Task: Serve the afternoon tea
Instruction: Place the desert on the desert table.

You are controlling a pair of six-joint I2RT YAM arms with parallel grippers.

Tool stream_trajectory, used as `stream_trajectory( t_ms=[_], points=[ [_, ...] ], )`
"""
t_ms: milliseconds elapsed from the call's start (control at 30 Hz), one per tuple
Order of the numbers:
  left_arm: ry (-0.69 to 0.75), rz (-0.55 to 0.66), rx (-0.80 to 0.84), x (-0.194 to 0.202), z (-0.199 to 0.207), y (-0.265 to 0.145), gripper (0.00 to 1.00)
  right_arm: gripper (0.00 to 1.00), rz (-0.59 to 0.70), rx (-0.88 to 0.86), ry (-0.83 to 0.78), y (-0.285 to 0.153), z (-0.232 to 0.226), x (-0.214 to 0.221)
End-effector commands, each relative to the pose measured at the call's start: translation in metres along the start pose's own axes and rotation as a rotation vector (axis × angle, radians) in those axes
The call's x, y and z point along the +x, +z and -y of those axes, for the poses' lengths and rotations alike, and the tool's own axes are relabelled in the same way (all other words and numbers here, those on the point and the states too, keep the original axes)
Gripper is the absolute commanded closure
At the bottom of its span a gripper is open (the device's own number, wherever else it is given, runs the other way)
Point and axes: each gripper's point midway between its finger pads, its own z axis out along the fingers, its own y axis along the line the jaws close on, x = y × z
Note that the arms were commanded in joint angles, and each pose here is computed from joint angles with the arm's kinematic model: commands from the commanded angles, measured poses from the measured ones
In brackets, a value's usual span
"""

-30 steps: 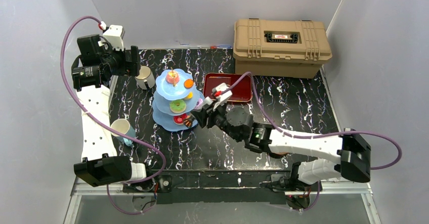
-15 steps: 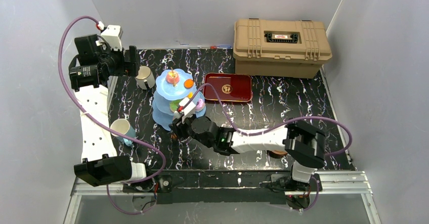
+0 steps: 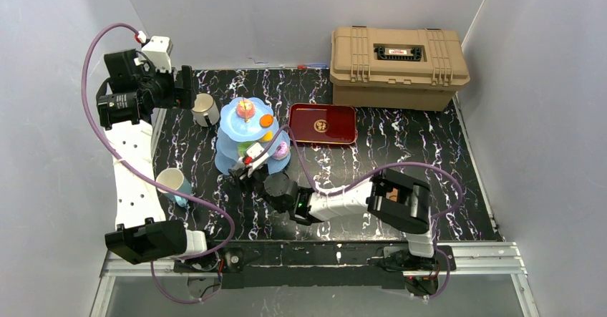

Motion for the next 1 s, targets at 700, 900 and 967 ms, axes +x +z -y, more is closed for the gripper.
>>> stream_trajectory(
  t_ms=[700,900,967],
  points=[
    [0.005,-0.009,0.078,0.013,0.015,-0.005,0.02,0.99,0.043,0.037,0.064,-0.098,0.025,-0.074],
    [-0.005,-0.004,0.194,0.012,0.036,-0.008,0.02,0.98,-0.040,0.287,0.093,-0.134,0.119,-0.073],
    [-0.013,-0.004,0.241,0.012,0.044,-0.009,0.02,0.98,-0.089,0.330,0.123,-0.135,0.154,-0.072]
  ],
)
